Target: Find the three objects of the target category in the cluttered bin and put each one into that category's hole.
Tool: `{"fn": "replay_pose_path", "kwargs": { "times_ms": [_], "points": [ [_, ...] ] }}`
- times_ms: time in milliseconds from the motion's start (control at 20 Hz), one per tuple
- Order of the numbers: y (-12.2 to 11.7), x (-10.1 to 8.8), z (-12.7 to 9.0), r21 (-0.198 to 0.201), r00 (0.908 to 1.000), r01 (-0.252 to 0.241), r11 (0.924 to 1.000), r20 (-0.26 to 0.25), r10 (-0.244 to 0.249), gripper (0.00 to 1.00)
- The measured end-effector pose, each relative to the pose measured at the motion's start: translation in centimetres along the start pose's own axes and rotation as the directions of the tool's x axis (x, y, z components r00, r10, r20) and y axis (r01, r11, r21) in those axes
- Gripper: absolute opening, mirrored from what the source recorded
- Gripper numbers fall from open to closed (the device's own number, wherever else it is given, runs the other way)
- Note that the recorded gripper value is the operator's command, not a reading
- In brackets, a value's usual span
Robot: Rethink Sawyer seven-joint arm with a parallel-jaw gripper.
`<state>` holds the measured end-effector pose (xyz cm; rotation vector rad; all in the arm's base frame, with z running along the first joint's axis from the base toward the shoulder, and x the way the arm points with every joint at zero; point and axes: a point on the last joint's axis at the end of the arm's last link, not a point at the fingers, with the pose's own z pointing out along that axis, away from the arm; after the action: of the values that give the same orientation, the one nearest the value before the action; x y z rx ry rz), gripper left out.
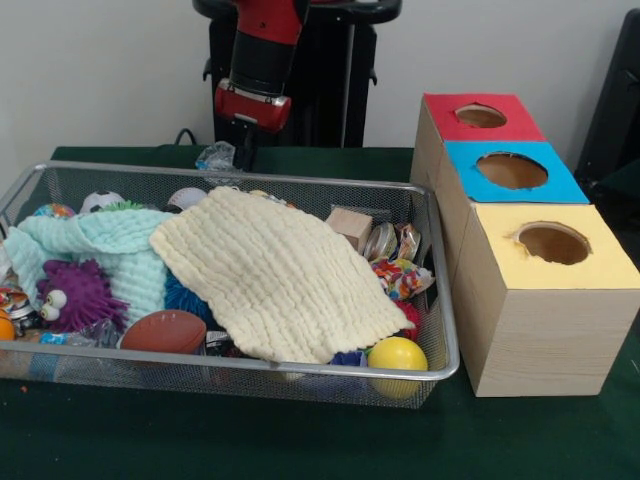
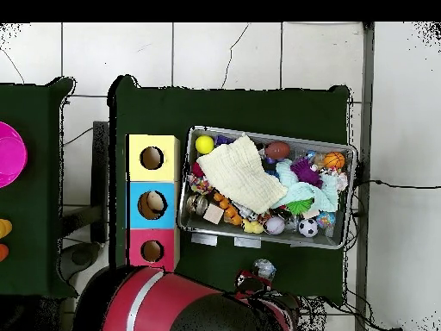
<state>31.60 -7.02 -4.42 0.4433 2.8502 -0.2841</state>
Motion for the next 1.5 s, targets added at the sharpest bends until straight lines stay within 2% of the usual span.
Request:
{"fn": "replay_pose_path", "kwargs": {
  "times_ms": [350,600,900,1100,1250,1450,1500],
  "points": [
    [0.1,-0.3,-0.1,-0.002,1.0,-0.002,1.0,0.007,0.002,0.0],
    [0.5,-1.4,-0.7,-0.003,0.9997,-0.013,0.9999,0.021,0.013,0.0],
    [1.4,-3.0,-2.8,0.042,0.9988,-0.045,0.9981,-0.015,0.046,0.0],
    [1.9,-4.1,-4.4,0.085,0.9967,-0.06,0.9946,-0.05,0.064,0.0],
    [2.1,-4.4,-5.0,0.093,0.9967,-0.059,0.9939,-0.051,0.064,0.0],
    [2.7,-3.9,-4.8,0.081,0.9977,-0.042,0.9958,-0.05,0.047,0.0],
    [3.1,-3.4,-4.4,0.067,0.9983,-0.028,0.9974,-0.049,0.032,1.0]
  ]
}}
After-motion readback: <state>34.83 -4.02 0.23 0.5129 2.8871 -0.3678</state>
